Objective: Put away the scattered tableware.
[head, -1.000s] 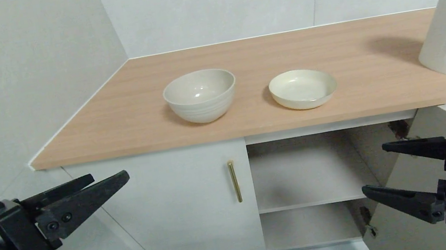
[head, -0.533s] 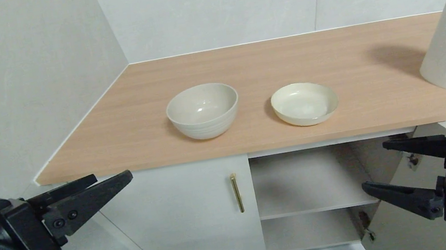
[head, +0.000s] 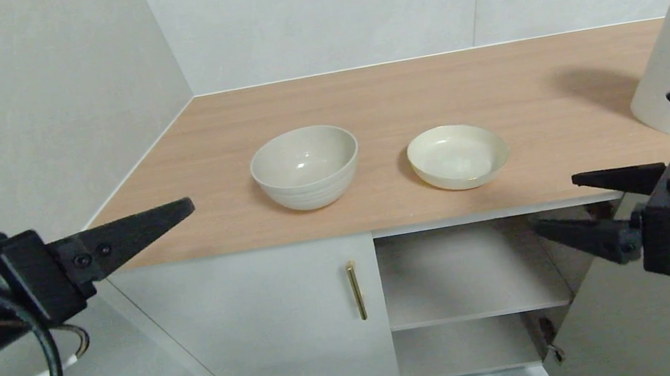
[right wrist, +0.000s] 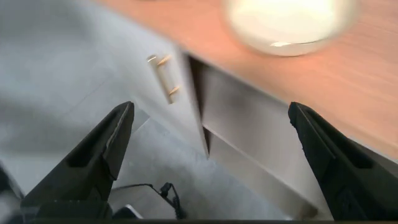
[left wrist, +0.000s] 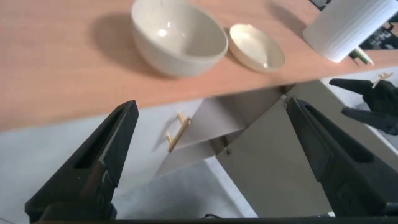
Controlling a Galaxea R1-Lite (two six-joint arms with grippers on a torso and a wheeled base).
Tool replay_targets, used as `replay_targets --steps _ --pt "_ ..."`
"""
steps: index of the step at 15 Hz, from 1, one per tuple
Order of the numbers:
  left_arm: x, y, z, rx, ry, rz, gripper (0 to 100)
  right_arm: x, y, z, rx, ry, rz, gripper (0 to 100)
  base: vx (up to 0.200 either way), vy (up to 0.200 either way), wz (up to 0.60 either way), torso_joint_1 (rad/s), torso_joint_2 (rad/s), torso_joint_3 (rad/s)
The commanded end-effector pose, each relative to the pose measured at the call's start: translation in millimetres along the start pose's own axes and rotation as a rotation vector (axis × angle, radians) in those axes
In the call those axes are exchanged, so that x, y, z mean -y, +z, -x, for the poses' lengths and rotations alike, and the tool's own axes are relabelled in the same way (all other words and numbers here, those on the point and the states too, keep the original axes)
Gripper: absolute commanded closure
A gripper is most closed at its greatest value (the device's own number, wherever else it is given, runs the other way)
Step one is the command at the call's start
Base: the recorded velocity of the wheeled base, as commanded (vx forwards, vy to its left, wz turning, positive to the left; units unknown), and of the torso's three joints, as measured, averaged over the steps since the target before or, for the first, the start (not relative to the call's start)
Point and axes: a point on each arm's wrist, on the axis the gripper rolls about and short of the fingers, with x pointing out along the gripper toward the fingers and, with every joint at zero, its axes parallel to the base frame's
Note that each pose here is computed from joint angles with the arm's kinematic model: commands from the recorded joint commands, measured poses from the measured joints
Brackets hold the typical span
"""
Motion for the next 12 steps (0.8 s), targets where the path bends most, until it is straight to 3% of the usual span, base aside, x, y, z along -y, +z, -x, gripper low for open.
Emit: replay_targets --steps 1,4,6,9,10,12 --pt "-5.4 20.0 -42 -0.108 0.088 0.029 0 13 47 -35 -0.049 -0.13 -0.117 0 0.0 0.0 0.0 0.0 0.0 0.0" --pt "-4.2 38.9 -61 -0.11 0.146 0.023 0 23 68 -75 -0.06 -0.268 -0.127 0 0.0 0.0 0.0 0.0 0.0 0.0" --pt "-2.4 37.3 -80 -0.186 0.173 0.026 0 26 60 -91 -0.091 -0.355 -0.212 0 0.0 0.0 0.0 0.0 0.0 0.0" --pt "-7.9 35.0 -119 -0.154 0.346 0.083 0 31 59 -100 -0.087 -0.405 -0.228 0 0.0 0.0 0.0 0.0 0.0 0.0" --pt "-8.2 33.7 -129 -0.139 0.397 0.089 0 30 59 -97 -0.082 -0.405 -0.226 0 0.0 0.0 0.0 0.0 0.0 0.0" --pt "-0.9 27.6 -142 -0.15 0.406 0.074 0 29 63 -91 -0.068 -0.403 -0.229 0 0.0 0.0 0.0 0.0 0.0 0.0"
